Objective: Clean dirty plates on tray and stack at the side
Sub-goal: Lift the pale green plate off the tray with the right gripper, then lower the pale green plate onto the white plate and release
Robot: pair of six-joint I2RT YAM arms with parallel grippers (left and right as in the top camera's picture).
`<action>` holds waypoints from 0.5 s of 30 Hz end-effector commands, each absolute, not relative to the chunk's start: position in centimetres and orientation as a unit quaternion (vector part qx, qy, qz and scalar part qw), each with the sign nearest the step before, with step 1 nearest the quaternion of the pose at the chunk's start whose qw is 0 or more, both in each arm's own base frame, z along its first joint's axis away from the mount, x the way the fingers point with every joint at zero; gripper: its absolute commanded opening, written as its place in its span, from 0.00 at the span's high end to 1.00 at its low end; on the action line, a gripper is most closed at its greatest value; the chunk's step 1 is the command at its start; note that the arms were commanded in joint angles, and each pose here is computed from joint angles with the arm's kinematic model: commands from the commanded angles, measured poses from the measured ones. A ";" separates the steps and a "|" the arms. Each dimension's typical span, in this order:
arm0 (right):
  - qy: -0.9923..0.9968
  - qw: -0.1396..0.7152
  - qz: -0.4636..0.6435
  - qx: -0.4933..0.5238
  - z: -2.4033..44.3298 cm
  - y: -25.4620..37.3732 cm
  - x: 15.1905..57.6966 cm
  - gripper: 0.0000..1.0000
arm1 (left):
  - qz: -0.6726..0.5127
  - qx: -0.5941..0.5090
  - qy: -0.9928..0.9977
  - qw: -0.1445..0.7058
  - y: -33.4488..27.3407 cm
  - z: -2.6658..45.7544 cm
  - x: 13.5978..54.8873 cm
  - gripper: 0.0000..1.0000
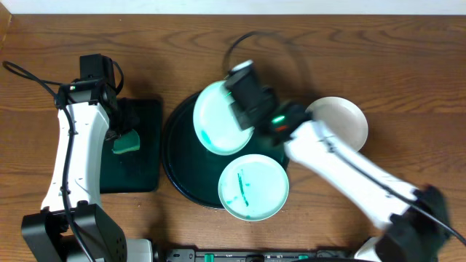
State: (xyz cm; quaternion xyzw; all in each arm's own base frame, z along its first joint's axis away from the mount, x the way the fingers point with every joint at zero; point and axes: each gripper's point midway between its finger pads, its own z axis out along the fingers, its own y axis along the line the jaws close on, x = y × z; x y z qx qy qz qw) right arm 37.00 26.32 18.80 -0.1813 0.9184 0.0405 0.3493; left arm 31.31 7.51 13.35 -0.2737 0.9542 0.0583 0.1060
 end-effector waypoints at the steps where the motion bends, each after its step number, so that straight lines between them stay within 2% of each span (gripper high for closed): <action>1: 0.909 0.319 0.217 -0.158 23.5 25.3 36.2 0.99 | 0.065 -0.271 0.954 0.109 7.8 13.6 31.5 0.93; 5: 0.926 0.290 0.229 -0.079 23.8 18.9 37.2 0.99 | 0.065 -0.271 0.954 0.109 7.8 13.6 31.4 0.93; 10: 0.949 0.247 0.188 0.056 21.8 9.4 37.9 0.99 | 0.065 -0.271 0.954 0.109 7.8 13.6 31.5 0.93; 15: 0.948 0.222 0.065 0.219 18.2 -1.7 36.8 0.99 | 0.065 -0.271 0.954 0.109 7.8 13.6 31.5 0.93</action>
